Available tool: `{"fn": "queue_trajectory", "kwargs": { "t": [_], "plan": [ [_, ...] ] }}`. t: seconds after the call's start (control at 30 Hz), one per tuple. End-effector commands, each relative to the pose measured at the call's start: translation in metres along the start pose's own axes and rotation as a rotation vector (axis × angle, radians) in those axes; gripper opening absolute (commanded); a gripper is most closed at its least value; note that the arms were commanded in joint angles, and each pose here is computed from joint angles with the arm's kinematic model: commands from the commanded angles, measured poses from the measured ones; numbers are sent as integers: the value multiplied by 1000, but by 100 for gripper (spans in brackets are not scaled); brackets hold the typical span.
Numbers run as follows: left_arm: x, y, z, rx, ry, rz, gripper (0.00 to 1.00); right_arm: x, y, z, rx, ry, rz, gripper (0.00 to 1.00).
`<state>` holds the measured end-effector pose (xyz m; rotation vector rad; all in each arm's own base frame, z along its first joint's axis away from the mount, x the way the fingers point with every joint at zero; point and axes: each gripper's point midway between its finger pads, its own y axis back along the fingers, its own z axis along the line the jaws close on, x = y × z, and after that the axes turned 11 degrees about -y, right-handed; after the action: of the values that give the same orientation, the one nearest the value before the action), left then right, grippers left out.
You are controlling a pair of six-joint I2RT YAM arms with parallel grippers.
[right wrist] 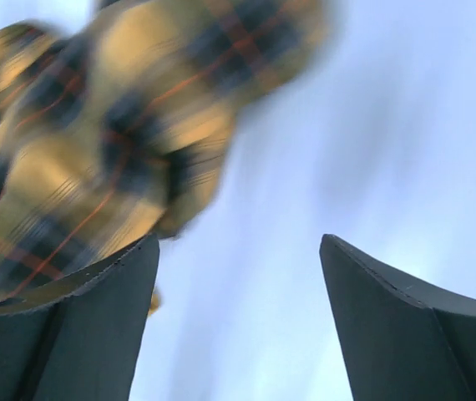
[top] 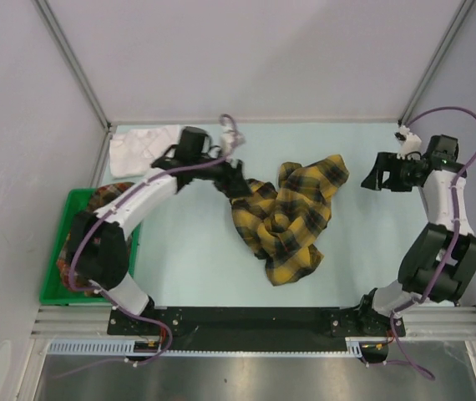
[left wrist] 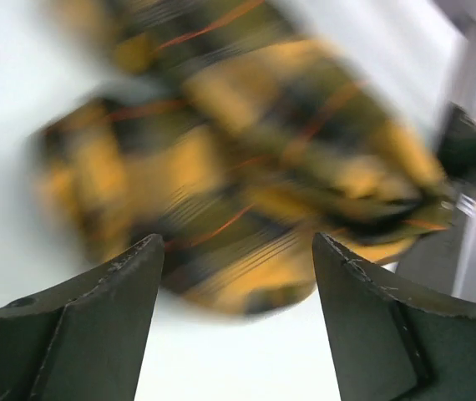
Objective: Fold and stack the long sleeve shirts
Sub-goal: Flatten the shirt out
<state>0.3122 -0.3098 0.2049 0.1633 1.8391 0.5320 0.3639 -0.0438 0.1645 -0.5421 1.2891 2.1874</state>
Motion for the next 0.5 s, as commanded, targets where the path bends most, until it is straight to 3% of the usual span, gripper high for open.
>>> {"fn": "queue_trajectory", "kwargs": {
  "t": [0.0, 0.2, 0.23, 0.33, 0.47],
  "plan": [
    [16, 69, 35, -165, 37, -77, 78, 44, 12, 93, -205, 182, 90, 85],
    [87, 76, 69, -243, 238, 16, 81, 97, -28, 204, -275, 496, 191, 93],
    [98, 75, 68, -239, 326, 11, 82, 96, -33, 217, -278, 537, 175, 96],
    [108, 86, 80, -292, 362, -26, 89, 106, -55, 264, -283, 662, 173, 100],
    [116, 113, 93, -367, 423, -63, 92, 138, -109, 295, -243, 751, 276, 100]
  ]
}}
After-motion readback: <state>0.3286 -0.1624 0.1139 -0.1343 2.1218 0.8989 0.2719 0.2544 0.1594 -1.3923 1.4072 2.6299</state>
